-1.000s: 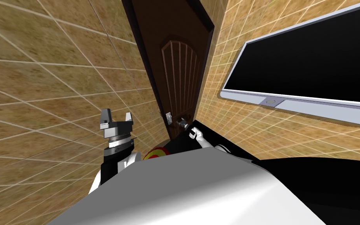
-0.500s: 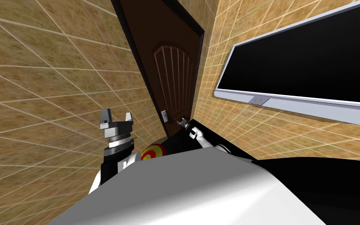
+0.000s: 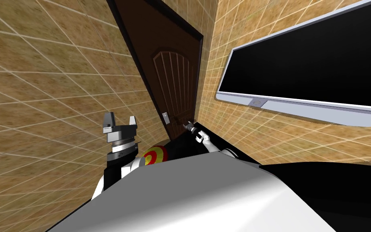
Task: Pull the door open
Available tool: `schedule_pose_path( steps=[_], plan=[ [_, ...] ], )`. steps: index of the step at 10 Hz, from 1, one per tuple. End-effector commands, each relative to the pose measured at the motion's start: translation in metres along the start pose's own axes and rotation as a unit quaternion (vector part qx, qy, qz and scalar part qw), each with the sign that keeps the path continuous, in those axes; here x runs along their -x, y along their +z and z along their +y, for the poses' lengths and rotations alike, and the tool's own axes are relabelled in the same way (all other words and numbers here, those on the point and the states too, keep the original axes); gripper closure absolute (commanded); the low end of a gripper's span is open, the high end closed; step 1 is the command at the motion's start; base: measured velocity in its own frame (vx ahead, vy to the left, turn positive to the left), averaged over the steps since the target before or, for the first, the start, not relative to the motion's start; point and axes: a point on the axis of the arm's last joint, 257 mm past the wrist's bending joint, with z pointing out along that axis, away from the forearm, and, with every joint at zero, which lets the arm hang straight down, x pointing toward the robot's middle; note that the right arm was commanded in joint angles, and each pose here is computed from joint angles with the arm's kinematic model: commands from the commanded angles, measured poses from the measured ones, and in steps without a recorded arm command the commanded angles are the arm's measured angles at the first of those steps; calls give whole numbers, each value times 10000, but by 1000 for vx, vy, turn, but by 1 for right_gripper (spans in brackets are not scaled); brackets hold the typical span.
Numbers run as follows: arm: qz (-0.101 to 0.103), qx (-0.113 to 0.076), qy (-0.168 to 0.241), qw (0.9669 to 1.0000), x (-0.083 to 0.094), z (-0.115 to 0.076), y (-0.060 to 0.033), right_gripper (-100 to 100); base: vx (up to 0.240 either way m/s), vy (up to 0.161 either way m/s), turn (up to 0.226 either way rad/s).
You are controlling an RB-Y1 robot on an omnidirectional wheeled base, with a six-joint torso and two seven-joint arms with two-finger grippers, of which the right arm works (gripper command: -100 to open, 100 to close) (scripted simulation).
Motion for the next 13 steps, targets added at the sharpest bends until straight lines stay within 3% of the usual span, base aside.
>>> schedule_pose_path(
  steps=[1,6,13],
  plan=[
    [13,-54,-46,10000,-3,-55,1,-100,-125,-150,43],
    [70,-360,-205,9991,-20,-290,23,-100,-116,-118,93],
    [51,-527,-113,9985,-11,-224,133,-100,130,139,63]
  ],
)
